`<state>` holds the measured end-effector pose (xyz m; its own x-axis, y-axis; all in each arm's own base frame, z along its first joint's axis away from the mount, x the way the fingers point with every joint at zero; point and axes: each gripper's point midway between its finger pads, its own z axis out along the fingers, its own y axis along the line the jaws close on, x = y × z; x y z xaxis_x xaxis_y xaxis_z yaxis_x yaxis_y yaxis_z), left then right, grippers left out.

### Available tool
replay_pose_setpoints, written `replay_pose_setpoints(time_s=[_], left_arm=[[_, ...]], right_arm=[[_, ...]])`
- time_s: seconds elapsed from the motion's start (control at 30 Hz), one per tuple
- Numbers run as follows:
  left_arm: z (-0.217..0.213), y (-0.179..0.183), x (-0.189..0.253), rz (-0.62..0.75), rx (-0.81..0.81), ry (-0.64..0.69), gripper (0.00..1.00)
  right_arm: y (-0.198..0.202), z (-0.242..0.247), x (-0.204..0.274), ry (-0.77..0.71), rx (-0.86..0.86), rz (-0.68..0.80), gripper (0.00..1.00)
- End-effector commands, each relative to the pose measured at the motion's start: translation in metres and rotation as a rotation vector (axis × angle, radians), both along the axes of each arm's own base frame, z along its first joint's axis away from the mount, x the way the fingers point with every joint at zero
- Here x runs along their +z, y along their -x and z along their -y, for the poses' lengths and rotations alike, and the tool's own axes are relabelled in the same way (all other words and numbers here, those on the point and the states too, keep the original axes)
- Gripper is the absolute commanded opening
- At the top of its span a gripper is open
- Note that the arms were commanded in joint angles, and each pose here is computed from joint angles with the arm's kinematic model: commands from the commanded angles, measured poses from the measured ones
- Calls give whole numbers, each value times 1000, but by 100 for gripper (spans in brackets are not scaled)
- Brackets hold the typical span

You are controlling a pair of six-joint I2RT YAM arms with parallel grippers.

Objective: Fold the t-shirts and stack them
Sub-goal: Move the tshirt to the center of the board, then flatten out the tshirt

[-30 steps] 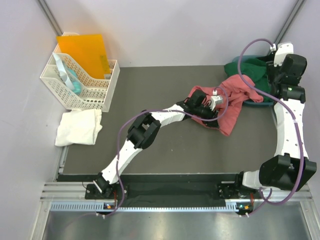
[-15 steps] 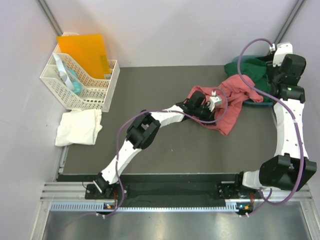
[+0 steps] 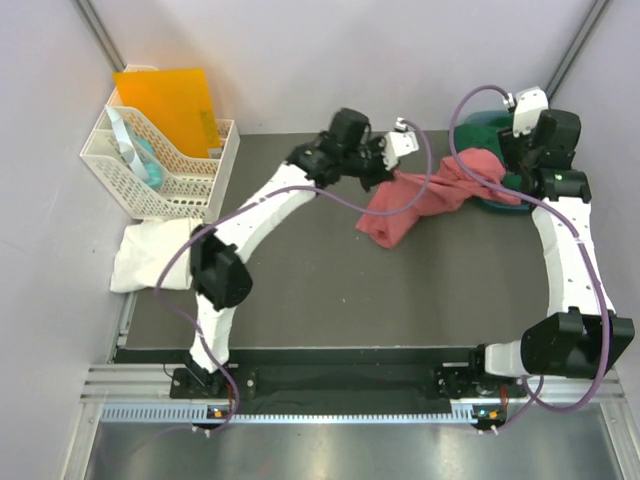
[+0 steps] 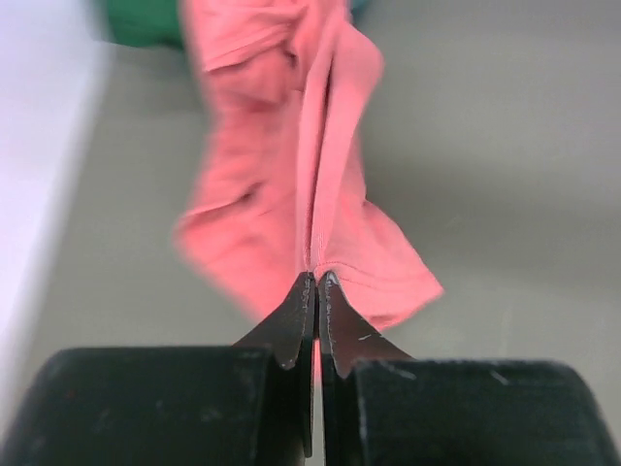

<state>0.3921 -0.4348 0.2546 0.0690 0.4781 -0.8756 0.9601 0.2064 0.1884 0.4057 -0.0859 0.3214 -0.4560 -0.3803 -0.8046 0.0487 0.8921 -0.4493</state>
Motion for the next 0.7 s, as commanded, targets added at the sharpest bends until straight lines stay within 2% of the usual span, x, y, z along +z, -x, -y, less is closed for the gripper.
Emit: replay_pose_setpoints(time_s=[0.0, 0.17, 0.3, 0.37, 0.53, 0.6, 0.67], left_arm=[[-77, 28, 37, 183, -88, -222, 0], [-144, 12, 63, 320, 21, -346, 0], [-182, 5, 82, 500, 65, -474, 0], [-200, 2, 95, 578, 101, -519, 0], [-225, -1, 82, 599, 111, -632, 0], [-241, -10, 82, 625, 165, -678, 0], [-250, -24, 89, 649, 235, -666, 0]], right_arm=[[-17, -22, 16, 12, 107, 30, 57], [-25, -42, -7, 0, 213, -53, 59], [-24, -80, -37, -25, 395, -151, 60], [-16, -114, -54, -26, 539, -218, 60], [19, -184, -76, 7, 849, -310, 59], [36, -205, -90, 51, 957, -331, 59], [50, -231, -96, 73, 1050, -334, 59]])
